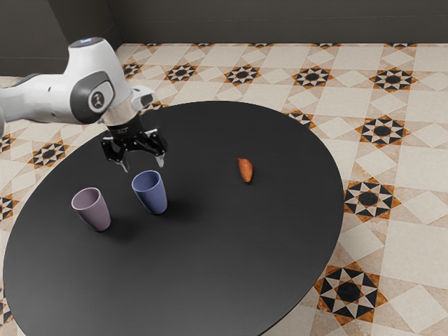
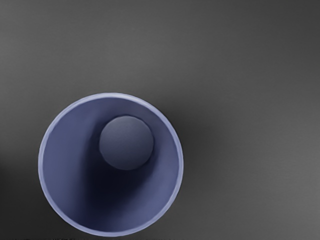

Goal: Place the right cup onto the left cup

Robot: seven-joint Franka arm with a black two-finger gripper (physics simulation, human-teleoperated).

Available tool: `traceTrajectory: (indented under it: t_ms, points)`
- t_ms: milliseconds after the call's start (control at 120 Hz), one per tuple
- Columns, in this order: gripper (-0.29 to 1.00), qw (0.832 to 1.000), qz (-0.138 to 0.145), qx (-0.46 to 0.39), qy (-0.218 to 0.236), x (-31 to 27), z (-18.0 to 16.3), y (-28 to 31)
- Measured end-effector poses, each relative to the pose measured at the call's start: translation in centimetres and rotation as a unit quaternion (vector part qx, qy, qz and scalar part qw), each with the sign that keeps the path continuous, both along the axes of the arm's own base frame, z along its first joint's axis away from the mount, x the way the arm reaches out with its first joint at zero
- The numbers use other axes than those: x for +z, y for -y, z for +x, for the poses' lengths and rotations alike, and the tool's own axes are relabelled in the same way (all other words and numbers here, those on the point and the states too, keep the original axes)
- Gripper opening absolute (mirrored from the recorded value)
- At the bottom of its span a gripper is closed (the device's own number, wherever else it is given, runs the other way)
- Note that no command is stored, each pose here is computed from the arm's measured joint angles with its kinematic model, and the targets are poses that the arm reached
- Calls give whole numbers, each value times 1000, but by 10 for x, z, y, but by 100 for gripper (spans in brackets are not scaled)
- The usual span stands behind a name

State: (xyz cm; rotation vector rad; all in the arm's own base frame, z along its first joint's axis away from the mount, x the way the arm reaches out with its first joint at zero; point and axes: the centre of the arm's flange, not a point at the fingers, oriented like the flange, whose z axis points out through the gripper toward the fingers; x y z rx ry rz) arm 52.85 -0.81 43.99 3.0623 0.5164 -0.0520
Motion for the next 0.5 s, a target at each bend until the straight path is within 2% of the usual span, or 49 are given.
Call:
traceTrajectory:
  t_ms: [250, 500]
  points:
    - [66, 999, 2, 45, -4, -42, 15, -16]
    - [29, 999, 4, 53, 7, -53, 22, -2]
